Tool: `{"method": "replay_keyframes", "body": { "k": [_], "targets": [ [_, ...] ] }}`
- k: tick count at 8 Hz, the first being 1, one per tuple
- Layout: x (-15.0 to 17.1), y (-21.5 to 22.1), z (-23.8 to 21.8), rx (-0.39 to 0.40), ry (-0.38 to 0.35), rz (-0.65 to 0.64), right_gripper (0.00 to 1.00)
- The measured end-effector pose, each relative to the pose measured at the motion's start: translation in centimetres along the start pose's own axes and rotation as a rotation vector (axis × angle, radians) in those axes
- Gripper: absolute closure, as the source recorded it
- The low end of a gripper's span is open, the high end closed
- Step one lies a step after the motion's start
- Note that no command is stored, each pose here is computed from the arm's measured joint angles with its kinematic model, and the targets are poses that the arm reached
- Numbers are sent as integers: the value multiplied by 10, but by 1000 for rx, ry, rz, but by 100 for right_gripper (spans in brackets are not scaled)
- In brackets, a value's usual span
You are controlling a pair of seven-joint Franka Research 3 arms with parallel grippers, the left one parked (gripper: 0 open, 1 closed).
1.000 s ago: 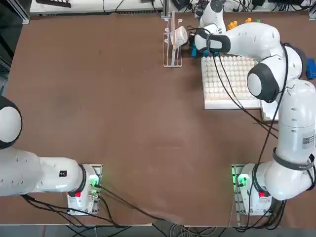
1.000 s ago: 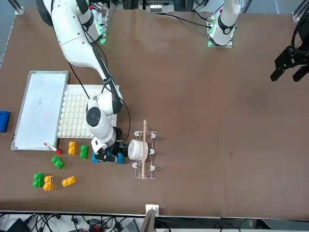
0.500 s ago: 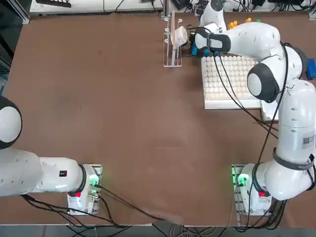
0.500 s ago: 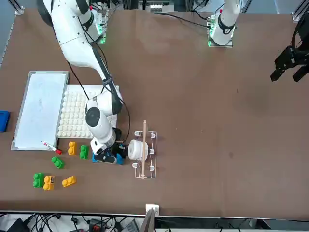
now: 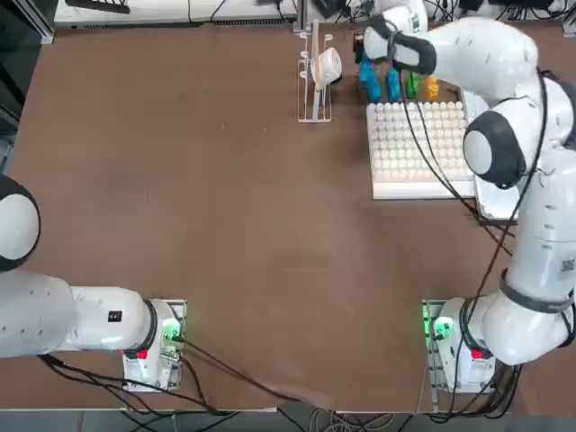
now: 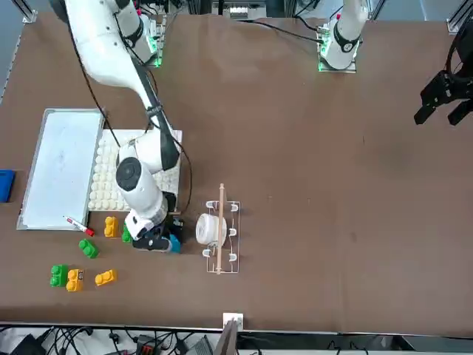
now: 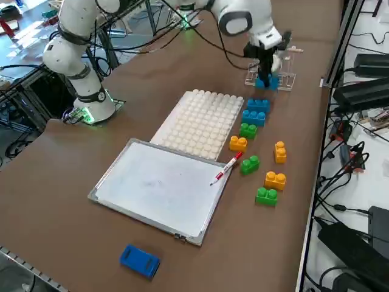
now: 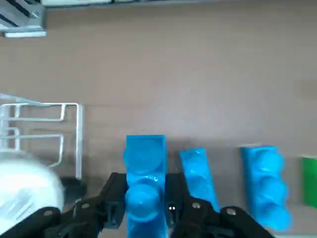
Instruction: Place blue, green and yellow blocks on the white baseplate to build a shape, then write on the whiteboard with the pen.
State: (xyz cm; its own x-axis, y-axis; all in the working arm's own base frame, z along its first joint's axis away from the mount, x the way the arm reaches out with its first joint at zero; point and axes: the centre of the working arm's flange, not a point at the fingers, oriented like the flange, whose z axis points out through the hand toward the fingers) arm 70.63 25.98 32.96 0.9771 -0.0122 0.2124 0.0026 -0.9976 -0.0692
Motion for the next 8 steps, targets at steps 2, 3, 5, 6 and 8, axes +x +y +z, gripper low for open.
{"method": "replay_keyframes", "body": {
  "k": [2,3,5,6,8],
  "targets": [
    [-2,21,-52,-25,-42,-77,58],
    [-8,35,-60,-31,-56,-134,58],
    [-20,70,-76,-37,-75,-321,58],
    [-27,88,-89,-35,-80,-428,58],
    [-53,113,-102,-27,-86,-615,58]
  ]
}}
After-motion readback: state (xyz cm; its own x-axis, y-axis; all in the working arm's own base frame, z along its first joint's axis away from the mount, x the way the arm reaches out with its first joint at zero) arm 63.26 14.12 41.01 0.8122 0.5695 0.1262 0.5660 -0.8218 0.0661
